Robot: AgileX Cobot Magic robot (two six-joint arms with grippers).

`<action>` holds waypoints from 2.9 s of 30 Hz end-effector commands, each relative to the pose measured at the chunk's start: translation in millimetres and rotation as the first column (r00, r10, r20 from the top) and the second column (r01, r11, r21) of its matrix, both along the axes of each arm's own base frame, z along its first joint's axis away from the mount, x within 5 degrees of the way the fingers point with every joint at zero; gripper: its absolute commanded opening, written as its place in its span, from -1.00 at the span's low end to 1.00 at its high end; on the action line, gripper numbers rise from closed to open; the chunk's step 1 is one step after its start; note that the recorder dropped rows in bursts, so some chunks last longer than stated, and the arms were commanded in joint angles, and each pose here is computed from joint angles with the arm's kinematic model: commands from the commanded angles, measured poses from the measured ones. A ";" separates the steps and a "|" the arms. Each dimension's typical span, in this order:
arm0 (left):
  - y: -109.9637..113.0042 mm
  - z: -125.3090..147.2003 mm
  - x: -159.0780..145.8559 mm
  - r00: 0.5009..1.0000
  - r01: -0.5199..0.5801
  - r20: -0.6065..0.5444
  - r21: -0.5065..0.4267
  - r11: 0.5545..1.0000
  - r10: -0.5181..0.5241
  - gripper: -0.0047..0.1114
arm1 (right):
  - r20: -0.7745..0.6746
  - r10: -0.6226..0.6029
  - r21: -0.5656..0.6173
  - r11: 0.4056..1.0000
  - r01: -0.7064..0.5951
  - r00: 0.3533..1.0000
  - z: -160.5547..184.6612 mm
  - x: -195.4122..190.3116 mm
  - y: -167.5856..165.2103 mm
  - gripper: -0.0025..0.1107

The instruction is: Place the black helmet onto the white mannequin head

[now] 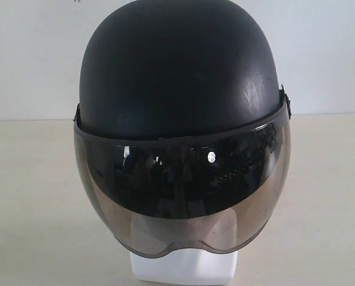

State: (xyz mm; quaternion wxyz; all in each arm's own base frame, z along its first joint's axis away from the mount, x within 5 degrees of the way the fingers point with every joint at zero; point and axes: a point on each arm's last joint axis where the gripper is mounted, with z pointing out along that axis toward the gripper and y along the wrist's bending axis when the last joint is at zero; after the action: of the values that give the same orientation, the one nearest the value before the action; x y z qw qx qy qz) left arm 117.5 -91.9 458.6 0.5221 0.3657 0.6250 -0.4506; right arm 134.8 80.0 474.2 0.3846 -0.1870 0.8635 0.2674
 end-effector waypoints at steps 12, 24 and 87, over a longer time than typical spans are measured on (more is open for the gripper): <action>15.4 18.5 22.5 0.939 -0.330 0.055 -0.129 0.935 0.339 -0.84 | 0.057 0.025 0.144 0.989 -0.032 0.998 25.0 -9.6 5.0 -0.96; 11.7 17.8 17.8 0.960 -0.269 0.056 -0.106 0.957 0.276 -0.84 | 0.023 0.040 0.128 0.991 -0.043 0.999 22.2 -12.0 5.0 -0.96; 59.0 22.2 -45.4 0.672 -0.728 0.195 -0.002 0.686 0.714 -0.84 | 0.023 0.040 0.128 0.991 -0.043 0.999 22.2 -12.0 5.0 -0.96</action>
State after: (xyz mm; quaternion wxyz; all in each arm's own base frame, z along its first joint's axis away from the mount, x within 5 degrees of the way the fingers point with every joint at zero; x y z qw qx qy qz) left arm 69.2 -28.6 483.3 0.7148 0.1508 0.6719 -0.1220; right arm 124.4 85.4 494.4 0.3956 -0.1819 0.8385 0.3276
